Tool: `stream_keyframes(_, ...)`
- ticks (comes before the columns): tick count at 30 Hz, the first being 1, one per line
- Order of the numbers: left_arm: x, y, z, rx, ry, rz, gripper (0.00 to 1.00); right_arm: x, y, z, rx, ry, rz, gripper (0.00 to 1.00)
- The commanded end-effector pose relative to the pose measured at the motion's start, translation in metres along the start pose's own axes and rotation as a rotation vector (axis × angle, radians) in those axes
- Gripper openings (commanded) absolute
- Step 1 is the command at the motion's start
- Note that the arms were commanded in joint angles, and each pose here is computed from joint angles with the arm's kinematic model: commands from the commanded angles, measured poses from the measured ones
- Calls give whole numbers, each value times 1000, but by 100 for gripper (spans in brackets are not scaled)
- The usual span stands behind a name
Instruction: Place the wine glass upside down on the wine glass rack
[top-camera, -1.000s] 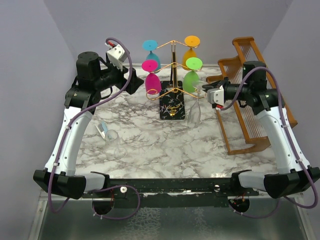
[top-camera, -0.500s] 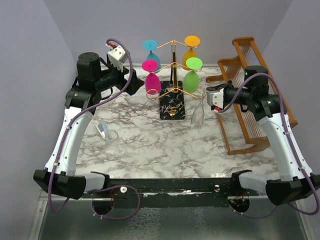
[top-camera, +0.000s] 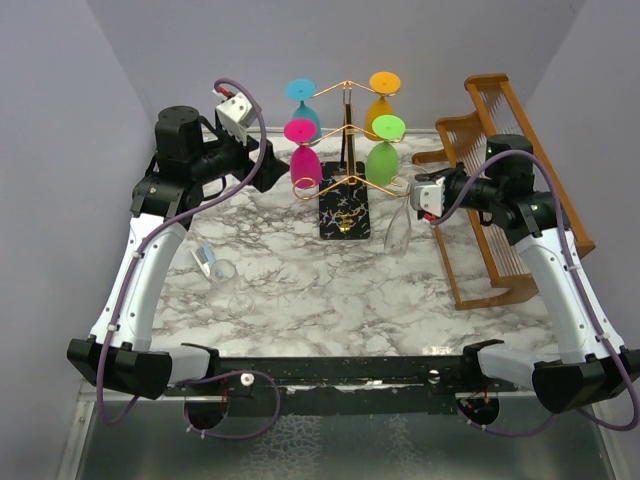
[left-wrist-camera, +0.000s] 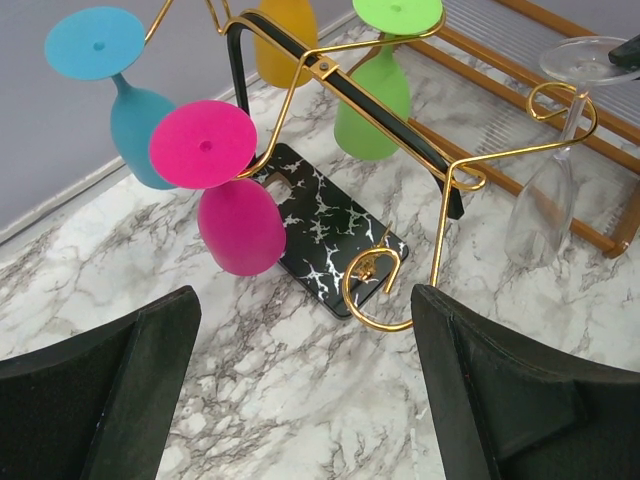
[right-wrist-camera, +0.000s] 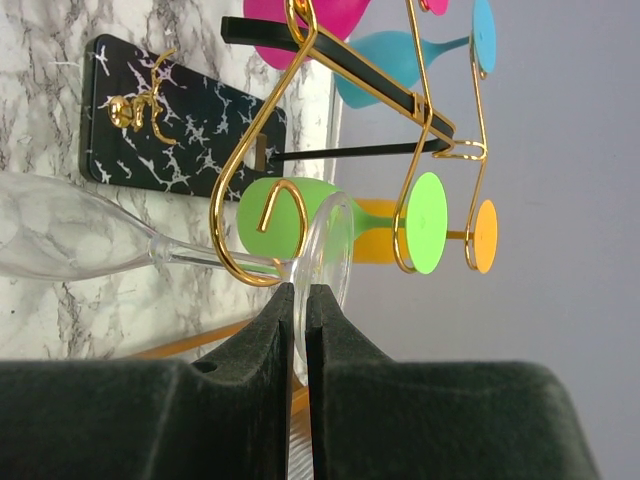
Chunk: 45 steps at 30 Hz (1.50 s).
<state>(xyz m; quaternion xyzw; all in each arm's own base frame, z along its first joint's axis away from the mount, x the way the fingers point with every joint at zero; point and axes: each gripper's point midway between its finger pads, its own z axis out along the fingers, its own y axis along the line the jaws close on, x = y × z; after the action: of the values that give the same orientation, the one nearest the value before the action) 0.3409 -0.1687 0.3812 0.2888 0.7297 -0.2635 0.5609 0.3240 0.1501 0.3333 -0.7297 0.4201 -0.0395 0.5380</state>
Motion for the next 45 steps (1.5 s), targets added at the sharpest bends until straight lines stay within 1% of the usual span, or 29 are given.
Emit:
stream_keyframes(1,-9,-7,-6,27,-34,23,89,4,-10,-1,43,23,-8,7)
stream_keyframes(8,-7,-7,-6,28,-31,24,89,10,-9,11,41,8,-7,8)
stream_keyframes(18,-8,-7,-5,35,-31,18,89,4,-14,23,27,-63,6,10)
stream_keyframes(24,-5,-7,-3,38,-24,20,89,1,-9,28,5,-99,9,11)
stream_keyframes(31,-3,-6,-2,40,-18,20,89,-10,-1,33,-32,-176,13,16)
stream_keyframes(45,-1,-7,-1,46,-16,17,89,-22,6,36,-54,-246,22,24)
